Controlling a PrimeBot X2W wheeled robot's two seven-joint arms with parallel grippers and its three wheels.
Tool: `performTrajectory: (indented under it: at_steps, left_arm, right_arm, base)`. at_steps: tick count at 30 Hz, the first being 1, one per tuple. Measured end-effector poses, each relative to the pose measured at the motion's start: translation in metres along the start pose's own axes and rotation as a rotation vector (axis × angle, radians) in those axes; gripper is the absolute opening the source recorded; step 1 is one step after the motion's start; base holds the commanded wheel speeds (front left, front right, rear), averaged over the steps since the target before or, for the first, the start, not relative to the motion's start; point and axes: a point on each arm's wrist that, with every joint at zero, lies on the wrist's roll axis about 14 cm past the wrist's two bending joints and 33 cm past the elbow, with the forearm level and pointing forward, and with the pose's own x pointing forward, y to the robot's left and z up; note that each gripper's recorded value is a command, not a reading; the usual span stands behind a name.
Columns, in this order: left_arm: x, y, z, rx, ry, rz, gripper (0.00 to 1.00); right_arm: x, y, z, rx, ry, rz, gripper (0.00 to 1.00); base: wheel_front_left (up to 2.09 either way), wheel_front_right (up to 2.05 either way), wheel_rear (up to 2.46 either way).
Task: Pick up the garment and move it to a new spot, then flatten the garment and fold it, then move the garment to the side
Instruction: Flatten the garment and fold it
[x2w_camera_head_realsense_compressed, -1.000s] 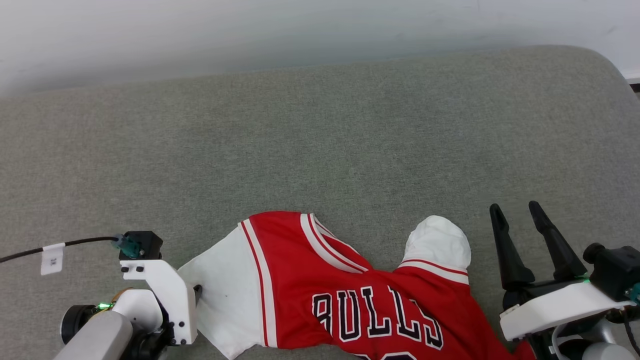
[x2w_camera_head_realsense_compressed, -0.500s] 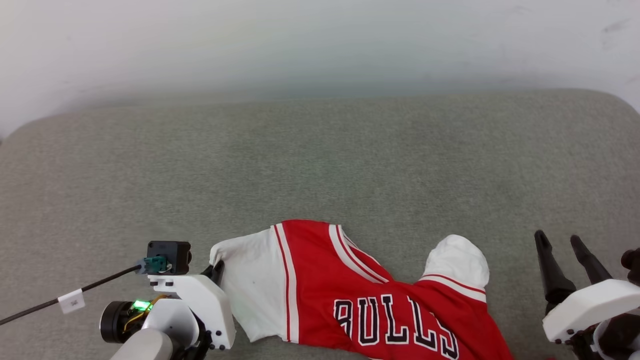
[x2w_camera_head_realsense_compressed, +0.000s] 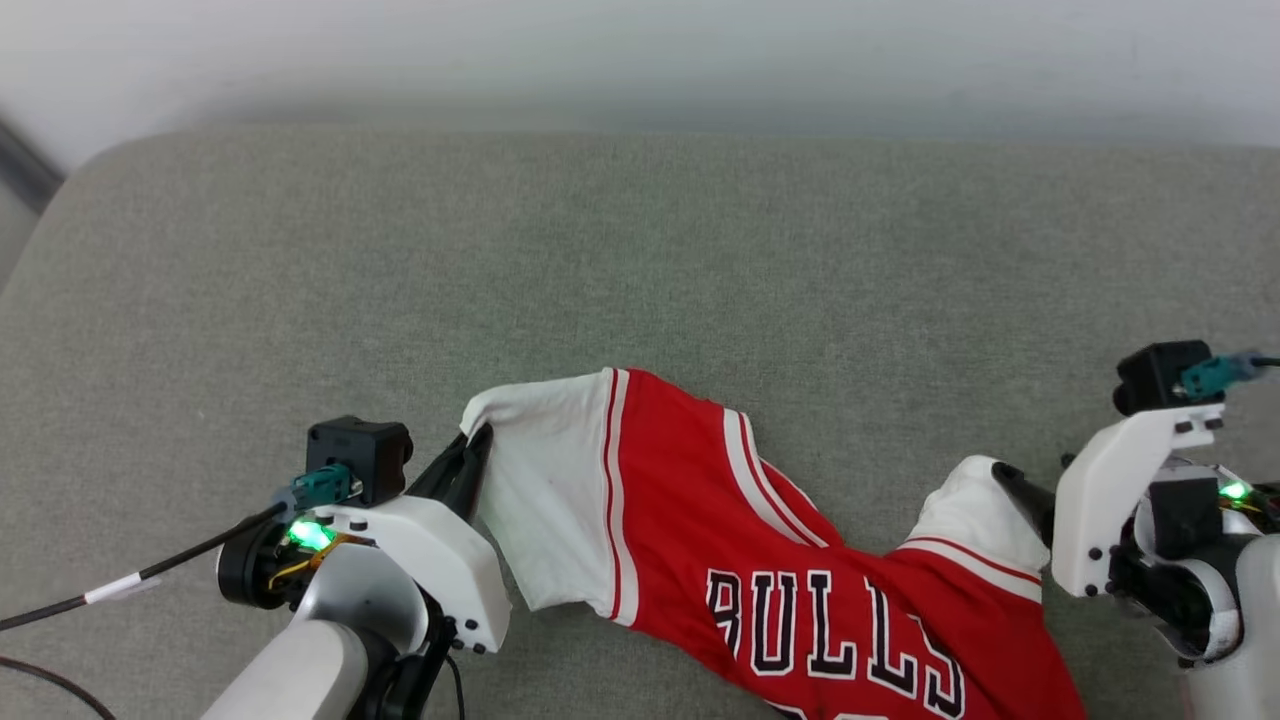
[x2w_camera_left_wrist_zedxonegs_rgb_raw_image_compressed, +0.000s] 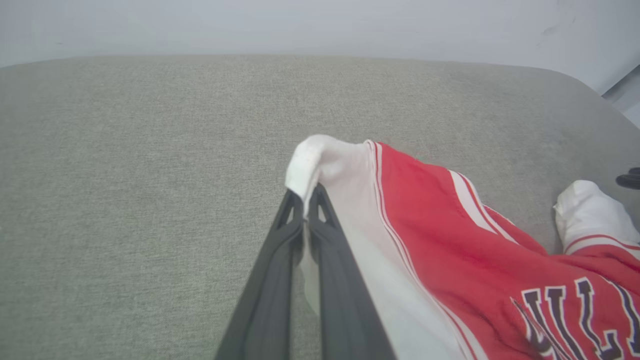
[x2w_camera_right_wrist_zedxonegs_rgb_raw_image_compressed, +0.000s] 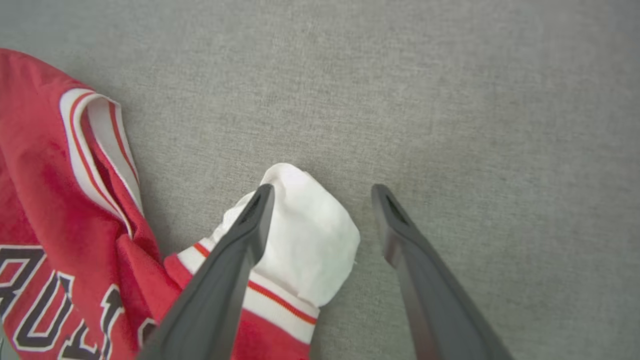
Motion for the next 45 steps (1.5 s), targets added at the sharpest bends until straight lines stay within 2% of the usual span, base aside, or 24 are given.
performTrajectory:
  at_steps: [7,10,11,12,13,16,21,29,36,37,40,45]
  left_arm:
    - [0.016,0.006,-0.018,-0.021,0.062,0.001,0.0]
    - [0.018,0.014,-0.025,-0.035,0.081,0.021,0.0]
    - [0.019,0.016,-0.026,-0.038,0.083,0.027,0.0]
    - [0.02,0.018,-0.028,-0.046,0.09,0.031,0.0]
    - [0.02,0.019,-0.03,-0.051,0.093,0.033,0.0]
    - [0.02,0.022,-0.031,-0.059,0.096,0.04,0.0]
    - [0.019,0.028,-0.021,-0.048,0.071,0.045,0.0]
    - [0.013,0.033,0.036,-0.005,-0.069,0.046,0.0]
    - [0.014,0.035,0.092,-0.018,-0.167,0.043,0.0]
    - [0.017,0.032,0.109,-0.022,-0.194,0.038,0.0]
    - [0.028,0.026,0.126,-0.052,-0.206,0.033,0.0]
    - [0.05,0.026,0.16,-0.028,-0.246,0.047,0.0]
  right_arm:
    - [0.035,0.011,-0.049,-0.092,0.324,0.047,1.0]
    - [0.04,0.009,-0.06,-0.107,0.408,0.052,1.0]
    - [0.041,0.01,-0.062,-0.104,0.423,0.059,0.84]
    - [0.043,0.009,-0.063,-0.113,0.441,0.061,0.33]
    - [0.044,0.009,-0.064,-0.12,0.453,0.064,0.0]
    - [0.045,0.009,-0.062,-0.115,0.451,0.071,0.0]
    - [0.043,0.009,-0.044,-0.1,0.347,0.065,0.0]
    - [0.017,-0.011,0.023,-0.069,0.053,-0.034,0.0]
    - [-0.025,-0.021,0.081,-0.038,-0.205,-0.092,0.0]
    - [-0.037,-0.023,0.097,-0.03,-0.27,-0.101,0.0]
    - [-0.05,-0.029,0.117,-0.011,-0.337,-0.116,0.0]
    - [-0.056,-0.034,0.147,-0.002,-0.392,-0.132,0.0]
  base:
    - [0.0,0.0,0.0]
    - [0.0,0.0,0.0]
    - [0.0,0.0,0.0]
    - [0.0,0.0,0.0]
    - [0.0,0.0,0.0]
    - [0.0,0.0,0.0]
    - [0.0,0.0,0.0]
    - [0.0,0.0,0.0]
    - [0.0,0.0,0.0]
    - [0.0,0.0,0.0]
    - [0.0,0.0,0.0]
    - [0.0,0.0,0.0]
